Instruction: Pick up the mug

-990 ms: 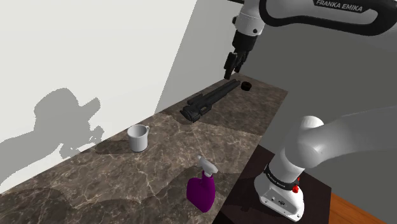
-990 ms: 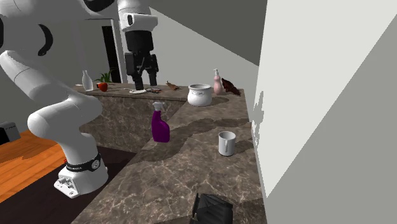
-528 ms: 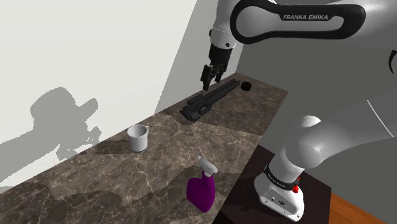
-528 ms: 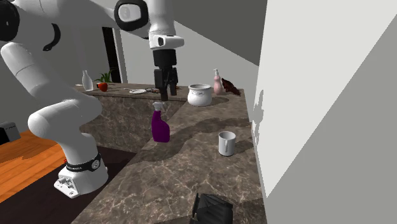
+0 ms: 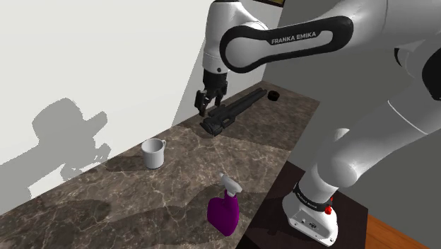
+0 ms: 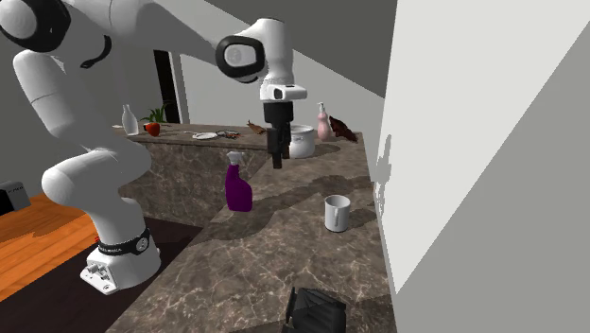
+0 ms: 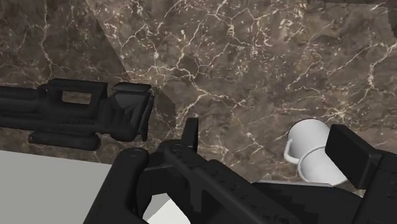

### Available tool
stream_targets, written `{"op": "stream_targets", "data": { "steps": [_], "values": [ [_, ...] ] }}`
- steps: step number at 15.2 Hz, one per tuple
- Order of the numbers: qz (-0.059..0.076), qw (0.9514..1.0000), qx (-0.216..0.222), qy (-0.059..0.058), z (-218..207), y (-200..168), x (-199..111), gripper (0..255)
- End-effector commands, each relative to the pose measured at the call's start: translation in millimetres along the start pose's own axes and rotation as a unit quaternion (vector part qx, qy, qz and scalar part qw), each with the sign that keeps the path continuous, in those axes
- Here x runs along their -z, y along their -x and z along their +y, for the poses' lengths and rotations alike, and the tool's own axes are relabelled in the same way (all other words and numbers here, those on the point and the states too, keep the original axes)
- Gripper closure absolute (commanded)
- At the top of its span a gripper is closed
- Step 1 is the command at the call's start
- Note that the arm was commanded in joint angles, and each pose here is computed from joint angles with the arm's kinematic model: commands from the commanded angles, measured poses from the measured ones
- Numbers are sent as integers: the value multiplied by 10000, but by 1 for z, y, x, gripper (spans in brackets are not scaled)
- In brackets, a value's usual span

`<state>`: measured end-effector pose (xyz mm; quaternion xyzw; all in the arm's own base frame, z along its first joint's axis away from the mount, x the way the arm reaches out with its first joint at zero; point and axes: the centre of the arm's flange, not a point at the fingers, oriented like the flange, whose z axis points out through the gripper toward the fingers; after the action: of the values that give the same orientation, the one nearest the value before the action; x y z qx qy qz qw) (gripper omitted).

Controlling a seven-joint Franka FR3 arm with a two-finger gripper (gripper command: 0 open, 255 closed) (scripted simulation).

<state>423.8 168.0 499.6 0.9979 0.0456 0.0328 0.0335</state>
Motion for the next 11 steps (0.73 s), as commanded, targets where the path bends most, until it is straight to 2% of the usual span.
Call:
{"op": "stream_targets", "data": {
  "steps": [1,11],
  "values": [
    [-20,10000,-7,-6,-17,-13,-12,0],
    [-130,9999,-20,-6,-104,-82,-87,0]
  ]
}}
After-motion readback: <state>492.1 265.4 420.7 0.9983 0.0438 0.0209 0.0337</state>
